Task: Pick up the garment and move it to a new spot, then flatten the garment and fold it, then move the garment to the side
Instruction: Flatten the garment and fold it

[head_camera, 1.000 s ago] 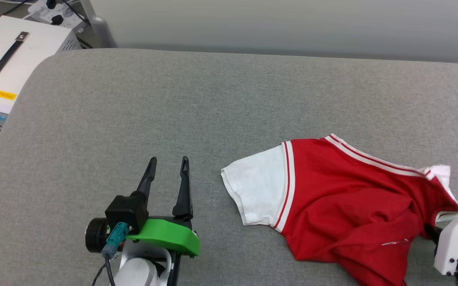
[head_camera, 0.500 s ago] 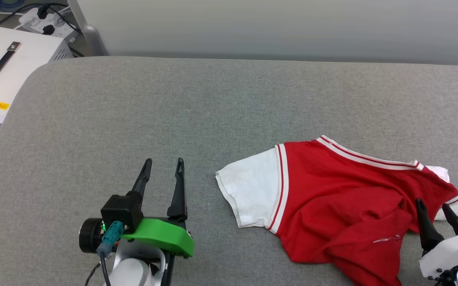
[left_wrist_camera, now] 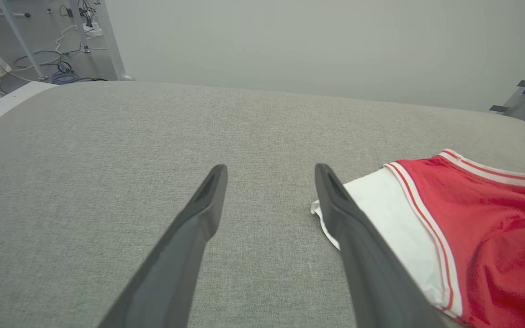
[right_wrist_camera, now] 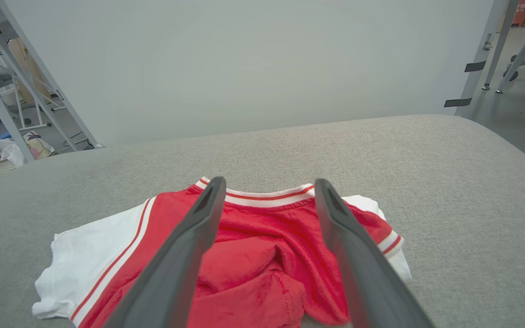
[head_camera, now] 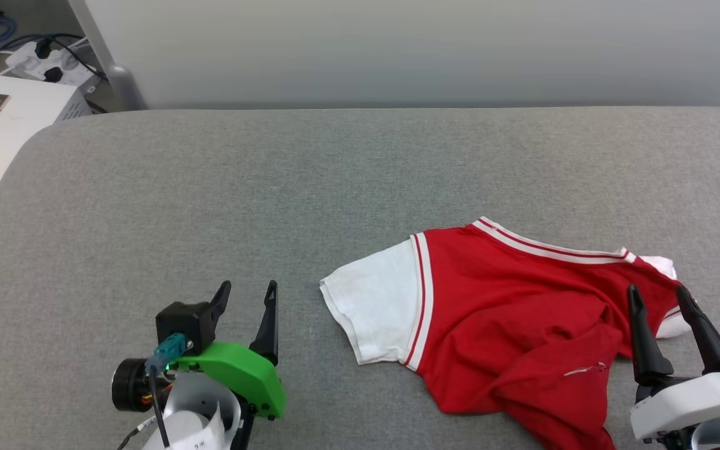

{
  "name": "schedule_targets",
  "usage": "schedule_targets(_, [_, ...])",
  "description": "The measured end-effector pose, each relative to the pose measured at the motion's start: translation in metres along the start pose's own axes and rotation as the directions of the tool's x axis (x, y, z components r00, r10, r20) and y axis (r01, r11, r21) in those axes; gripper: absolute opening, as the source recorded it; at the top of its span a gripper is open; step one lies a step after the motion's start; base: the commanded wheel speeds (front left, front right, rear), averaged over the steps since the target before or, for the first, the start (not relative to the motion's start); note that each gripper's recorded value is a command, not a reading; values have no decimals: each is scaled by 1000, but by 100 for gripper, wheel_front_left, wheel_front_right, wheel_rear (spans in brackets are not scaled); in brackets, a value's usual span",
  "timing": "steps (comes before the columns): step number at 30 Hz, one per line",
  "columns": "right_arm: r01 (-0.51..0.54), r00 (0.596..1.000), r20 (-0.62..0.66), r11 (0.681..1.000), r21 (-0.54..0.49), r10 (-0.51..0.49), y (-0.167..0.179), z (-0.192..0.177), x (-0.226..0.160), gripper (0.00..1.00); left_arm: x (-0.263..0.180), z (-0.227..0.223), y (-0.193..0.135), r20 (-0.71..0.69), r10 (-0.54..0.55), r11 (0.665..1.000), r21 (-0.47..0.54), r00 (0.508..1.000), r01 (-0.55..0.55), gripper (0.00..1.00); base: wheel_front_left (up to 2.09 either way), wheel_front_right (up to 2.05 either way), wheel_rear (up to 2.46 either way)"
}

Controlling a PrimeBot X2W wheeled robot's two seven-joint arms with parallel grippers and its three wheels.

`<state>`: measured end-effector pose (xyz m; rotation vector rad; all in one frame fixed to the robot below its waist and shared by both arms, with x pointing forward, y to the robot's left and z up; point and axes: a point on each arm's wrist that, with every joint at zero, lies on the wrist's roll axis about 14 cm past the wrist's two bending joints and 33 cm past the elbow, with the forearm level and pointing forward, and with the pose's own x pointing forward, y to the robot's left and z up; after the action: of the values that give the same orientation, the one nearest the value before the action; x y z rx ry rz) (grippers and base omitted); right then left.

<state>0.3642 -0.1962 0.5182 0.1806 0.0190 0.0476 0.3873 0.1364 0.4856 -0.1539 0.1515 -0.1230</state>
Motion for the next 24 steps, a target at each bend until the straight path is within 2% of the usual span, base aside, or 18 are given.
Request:
schedule_targets(6, [-28, 999, 24, 999, -44, 29, 8, 13, -4, 100, 28, -22, -15, -173, -87, 995, 25, 981, 93, 100, 0, 0, 0])
schedule_targets(11, [-31, 999, 12, 997, -67, 32, 7, 14, -6, 100, 49, -47, -28, -335, -147, 984, 48, 931, 173, 100, 0, 0, 0])
schedule_targets(14, [-24, 1000, 0, 997, -75, 25, 3, 11, -5, 100, 59, -65, -35, -439, -171, 972, 71, 882, 224, 100, 0, 0, 0])
schedule_targets(20, [2, 999, -34, 997, -72, -5, -5, 1, -6, 100, 66, -107, -39, -645, -169, 940, 122, 745, 319, 100, 0, 0, 0])
schedule_targets(24, [26, 999, -45, 997, -68, -30, -12, -3, -6, 100, 71, -120, -43, -727, -166, 900, 165, 667, 404, 100, 0, 0, 0])
